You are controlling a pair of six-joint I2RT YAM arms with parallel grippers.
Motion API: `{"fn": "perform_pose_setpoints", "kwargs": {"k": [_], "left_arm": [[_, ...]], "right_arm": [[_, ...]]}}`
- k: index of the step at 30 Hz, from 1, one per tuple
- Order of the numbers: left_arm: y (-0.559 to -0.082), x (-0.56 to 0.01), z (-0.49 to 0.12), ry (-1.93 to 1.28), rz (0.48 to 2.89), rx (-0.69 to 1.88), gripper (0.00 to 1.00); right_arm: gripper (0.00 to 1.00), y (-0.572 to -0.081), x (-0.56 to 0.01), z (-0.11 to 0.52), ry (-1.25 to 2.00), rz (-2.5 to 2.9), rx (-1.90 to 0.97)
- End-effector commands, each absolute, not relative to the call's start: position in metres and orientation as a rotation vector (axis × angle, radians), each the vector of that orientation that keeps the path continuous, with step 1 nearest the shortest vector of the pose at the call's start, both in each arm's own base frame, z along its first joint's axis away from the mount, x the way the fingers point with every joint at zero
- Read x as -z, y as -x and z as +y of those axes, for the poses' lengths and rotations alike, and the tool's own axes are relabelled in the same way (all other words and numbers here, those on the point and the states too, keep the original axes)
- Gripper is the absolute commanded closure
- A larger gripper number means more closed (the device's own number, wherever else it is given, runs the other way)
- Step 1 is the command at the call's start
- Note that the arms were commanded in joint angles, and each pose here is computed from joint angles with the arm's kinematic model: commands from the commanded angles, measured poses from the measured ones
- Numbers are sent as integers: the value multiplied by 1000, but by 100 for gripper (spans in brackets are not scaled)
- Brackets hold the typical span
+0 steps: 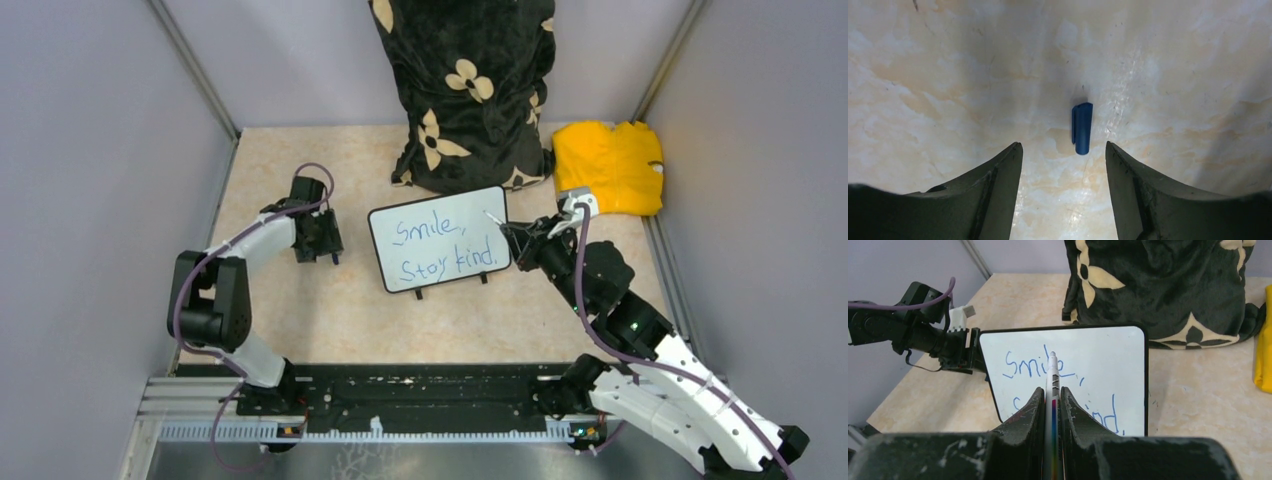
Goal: Write a sentence on the whiteboard
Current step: Close the whiteboard marker at the center of the board.
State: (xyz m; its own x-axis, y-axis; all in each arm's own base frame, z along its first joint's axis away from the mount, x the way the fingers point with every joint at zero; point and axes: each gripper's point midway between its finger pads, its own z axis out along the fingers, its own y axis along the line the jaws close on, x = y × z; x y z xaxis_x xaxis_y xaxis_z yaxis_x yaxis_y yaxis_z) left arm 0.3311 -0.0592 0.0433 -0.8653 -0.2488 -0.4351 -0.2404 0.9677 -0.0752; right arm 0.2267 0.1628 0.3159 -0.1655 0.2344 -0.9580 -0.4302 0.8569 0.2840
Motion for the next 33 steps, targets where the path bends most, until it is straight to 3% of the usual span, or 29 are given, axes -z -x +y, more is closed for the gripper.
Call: {"fn": "perform_pose_setpoints", "kwargs": {"k": [1, 15, 33], "left_arm": [[-339, -41, -54, 323, 2686, -46, 34], [-357, -24, -60, 273, 2735, -126, 44], [-345, -7, -65, 239, 2781, -166, 55]], "right_arm": [[100, -223, -321, 158, 136, 1609, -598], [100, -219, -318, 151, 130, 1616, -580], [100, -220, -313, 146, 114, 1621, -561]]}}
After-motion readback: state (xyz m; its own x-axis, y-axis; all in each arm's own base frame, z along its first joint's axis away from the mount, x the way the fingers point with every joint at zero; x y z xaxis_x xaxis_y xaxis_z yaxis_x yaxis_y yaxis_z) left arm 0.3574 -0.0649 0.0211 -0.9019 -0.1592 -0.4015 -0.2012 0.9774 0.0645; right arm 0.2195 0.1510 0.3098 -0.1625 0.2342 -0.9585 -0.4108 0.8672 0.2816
